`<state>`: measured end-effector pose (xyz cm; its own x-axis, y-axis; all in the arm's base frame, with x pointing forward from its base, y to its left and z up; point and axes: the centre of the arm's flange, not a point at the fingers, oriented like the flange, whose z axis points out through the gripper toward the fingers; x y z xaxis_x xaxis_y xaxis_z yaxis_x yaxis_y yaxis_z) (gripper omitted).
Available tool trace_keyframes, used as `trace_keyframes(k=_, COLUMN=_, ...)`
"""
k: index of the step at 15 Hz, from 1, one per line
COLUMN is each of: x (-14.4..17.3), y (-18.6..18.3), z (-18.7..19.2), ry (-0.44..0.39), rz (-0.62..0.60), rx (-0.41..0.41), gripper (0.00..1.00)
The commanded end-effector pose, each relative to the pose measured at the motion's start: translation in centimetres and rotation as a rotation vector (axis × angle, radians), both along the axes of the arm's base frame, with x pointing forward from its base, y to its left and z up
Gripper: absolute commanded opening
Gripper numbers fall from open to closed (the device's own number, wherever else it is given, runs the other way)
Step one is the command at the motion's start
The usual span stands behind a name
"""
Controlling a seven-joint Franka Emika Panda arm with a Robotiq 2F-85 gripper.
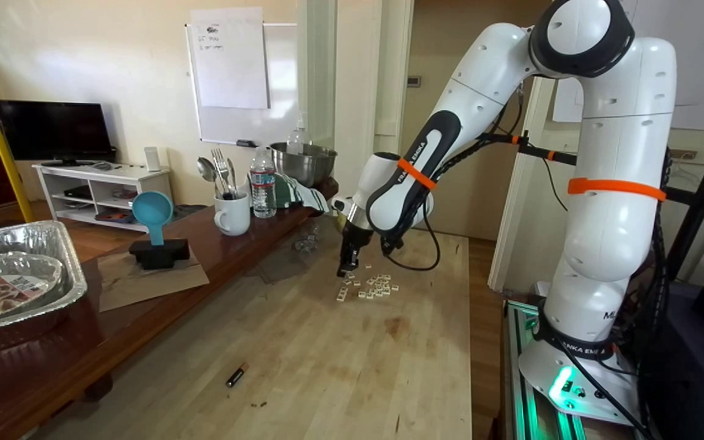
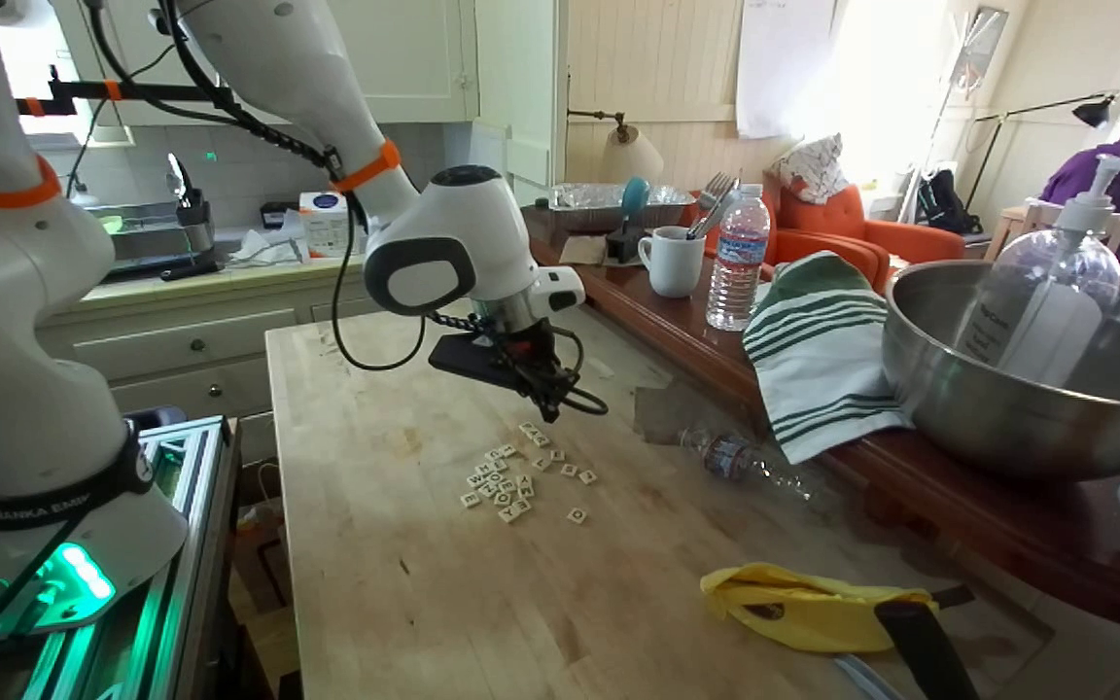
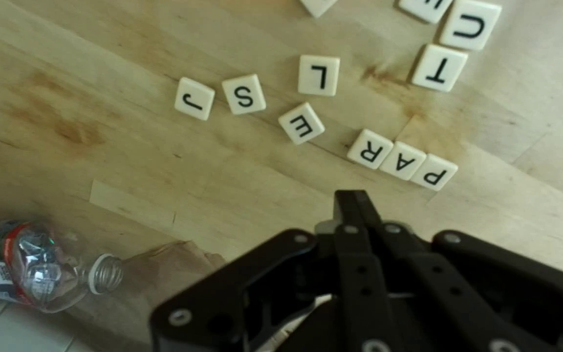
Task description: Create the word 'Part'.
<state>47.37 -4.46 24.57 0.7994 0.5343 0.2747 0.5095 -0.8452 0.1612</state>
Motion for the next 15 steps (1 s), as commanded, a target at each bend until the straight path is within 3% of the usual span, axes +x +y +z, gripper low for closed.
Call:
trace_keyframes(k=1, x=-1.6, y=0.1, z=1.2, ry=0.003, rz=-0.007, rx=0.012, gripper=0.0)
trace_keyframes(k=15, x=-2.7, y=0.9, z=0.4, ry=0.093, rz=-0.188, rx=0.07, gripper=0.0)
